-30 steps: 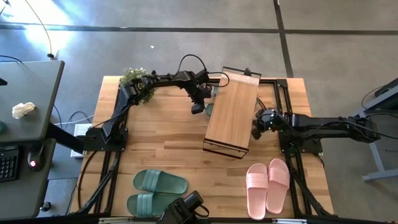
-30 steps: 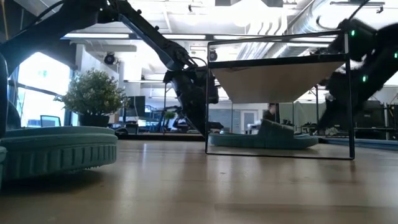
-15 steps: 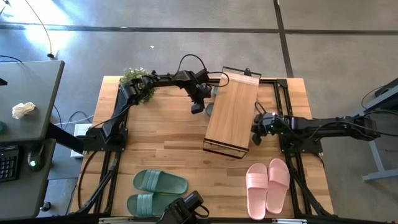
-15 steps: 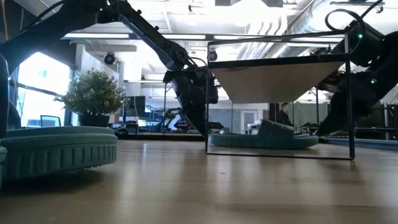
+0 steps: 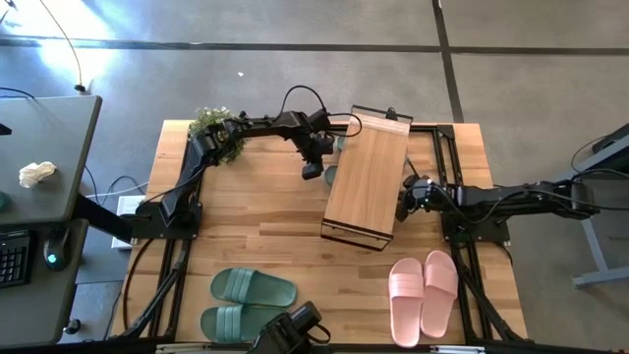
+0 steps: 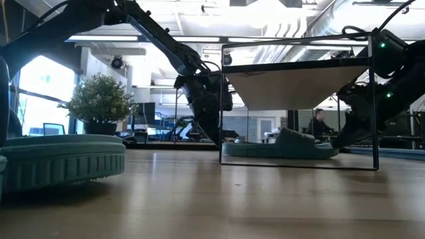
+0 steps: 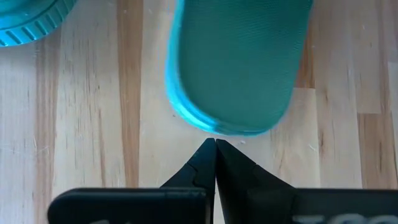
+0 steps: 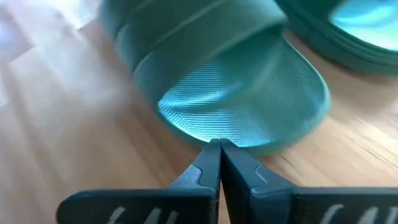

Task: Pick and place slides into the shelf
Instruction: Adjust the green slides under the shelf

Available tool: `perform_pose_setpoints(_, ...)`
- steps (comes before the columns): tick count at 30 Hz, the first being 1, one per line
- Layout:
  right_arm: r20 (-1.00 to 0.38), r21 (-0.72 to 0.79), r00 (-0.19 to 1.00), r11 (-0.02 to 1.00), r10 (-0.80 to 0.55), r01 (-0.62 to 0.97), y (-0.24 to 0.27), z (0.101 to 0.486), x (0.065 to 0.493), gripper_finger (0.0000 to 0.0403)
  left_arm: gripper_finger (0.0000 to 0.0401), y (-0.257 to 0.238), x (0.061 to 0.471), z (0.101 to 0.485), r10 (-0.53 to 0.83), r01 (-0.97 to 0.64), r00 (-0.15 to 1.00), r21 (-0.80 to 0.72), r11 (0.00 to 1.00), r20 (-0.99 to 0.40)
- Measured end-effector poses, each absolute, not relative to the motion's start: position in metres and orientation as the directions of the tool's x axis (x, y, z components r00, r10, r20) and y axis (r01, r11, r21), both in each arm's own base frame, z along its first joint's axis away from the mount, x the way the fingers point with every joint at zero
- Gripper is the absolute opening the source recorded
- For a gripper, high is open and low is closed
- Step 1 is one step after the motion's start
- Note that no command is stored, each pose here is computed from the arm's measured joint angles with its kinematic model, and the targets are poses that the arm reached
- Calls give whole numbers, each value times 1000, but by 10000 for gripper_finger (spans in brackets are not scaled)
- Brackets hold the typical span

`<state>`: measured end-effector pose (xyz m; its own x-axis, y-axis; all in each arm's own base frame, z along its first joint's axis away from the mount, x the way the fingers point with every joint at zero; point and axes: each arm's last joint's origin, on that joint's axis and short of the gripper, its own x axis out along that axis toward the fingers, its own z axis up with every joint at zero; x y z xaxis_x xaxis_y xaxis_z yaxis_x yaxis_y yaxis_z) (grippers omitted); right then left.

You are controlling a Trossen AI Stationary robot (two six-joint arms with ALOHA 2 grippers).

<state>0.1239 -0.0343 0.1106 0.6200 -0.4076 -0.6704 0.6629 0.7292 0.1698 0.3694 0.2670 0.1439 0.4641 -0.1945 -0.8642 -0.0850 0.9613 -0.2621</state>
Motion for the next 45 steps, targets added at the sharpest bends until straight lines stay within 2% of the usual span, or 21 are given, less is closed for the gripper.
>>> perform_pose_setpoints(8,-691,157,548,642,-472,750,-36,105,123,0,0,267,370,144,-193,-89,467,-263,961,-863)
perform_pose_setpoints(19,-685,167,545,623,-484,764,-37,106,123,0,0,269,366,145,-208,-96,459,-280,955,-864)
perform_pose_setpoints(26,-689,178,553,630,-468,755,-36,105,124,0,0,281,343,179,-176,-91,370,-224,970,-912)
perform_pose_setpoints(30,-692,184,557,634,-460,751,-36,105,124,0,0,267,328,217,-209,59,354,-202,978,-912)
perform_pose_setpoints(34,-693,187,559,636,-455,749,-36,105,124,0,0,241,326,229,-328,286,357,-232,930,-874)
perform_pose_setpoints(39,-700,199,567,644,-434,739,-35,105,124,0,0,213,334,204,-487,451,379,-303,840,-787)
perform_pose_setpoints(45,-698,200,568,643,-436,739,-35,105,124,0,0,194,350,167,-477,528,463,-199,825,-747)
